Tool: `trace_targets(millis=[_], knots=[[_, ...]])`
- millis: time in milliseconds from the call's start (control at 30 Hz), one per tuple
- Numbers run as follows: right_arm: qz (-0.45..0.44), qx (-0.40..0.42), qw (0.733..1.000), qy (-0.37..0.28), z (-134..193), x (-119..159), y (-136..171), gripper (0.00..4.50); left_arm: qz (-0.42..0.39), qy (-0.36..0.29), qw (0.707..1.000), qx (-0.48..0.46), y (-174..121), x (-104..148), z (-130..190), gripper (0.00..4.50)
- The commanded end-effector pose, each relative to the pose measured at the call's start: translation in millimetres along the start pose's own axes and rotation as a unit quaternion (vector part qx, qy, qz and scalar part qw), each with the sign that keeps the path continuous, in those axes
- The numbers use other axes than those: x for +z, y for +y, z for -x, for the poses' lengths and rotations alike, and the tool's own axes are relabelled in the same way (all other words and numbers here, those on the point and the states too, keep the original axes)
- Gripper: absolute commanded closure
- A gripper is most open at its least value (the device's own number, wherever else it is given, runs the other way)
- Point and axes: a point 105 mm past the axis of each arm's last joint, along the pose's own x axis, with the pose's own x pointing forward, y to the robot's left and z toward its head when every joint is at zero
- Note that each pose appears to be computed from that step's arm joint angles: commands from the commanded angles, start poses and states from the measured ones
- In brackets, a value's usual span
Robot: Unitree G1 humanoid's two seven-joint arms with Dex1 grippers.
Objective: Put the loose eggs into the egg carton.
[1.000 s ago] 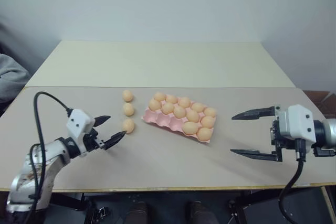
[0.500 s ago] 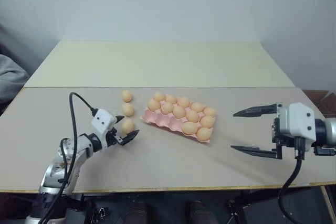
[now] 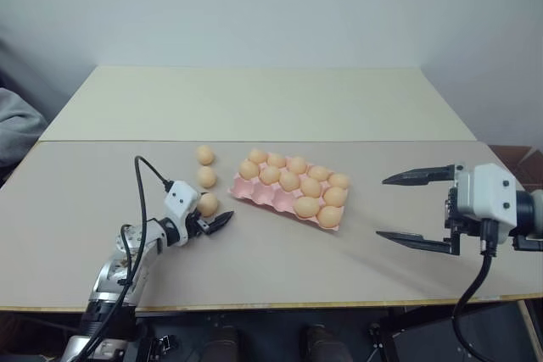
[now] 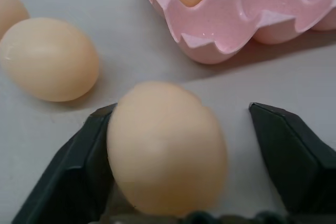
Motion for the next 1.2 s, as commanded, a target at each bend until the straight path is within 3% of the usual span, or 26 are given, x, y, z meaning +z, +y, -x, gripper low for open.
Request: trace_targets(millis=[33, 133, 400, 667, 1033, 1200], knots=[[0.017, -0.014, 1.000, 0.008, 6, 6, -4, 0.00, -0.012, -0.017, 1.000, -0.013, 0, 13, 2, 1.61], [0.016, -0.015, 1.000, 0.008, 6, 5, -4, 0.00, -0.024, -0.007, 1.000, -0.008, 1, 11, 2, 2.58], [0.015, -0.020, 1.000, 0.009, 5, 4, -3, 0.00, -0.035, -0.022, 0.998, -0.051, -8, 19, 16, 2.58], [0.013, -0.028, 0.999, 0.012, 6, 3, 0, 0.00, -0.012, -0.141, 0.975, -0.172, -29, 74, 37, 2.58], [0.017, -0.047, 0.999, 0.014, 9, 9, 4, 0.00, -0.027, -0.153, 0.952, -0.265, -64, 88, -46, 2.58], [0.017, -0.064, 0.998, 0.021, 11, 10, 8, 0.00, -0.034, -0.150, 0.947, -0.283, -73, 92, -70, 2.58]])
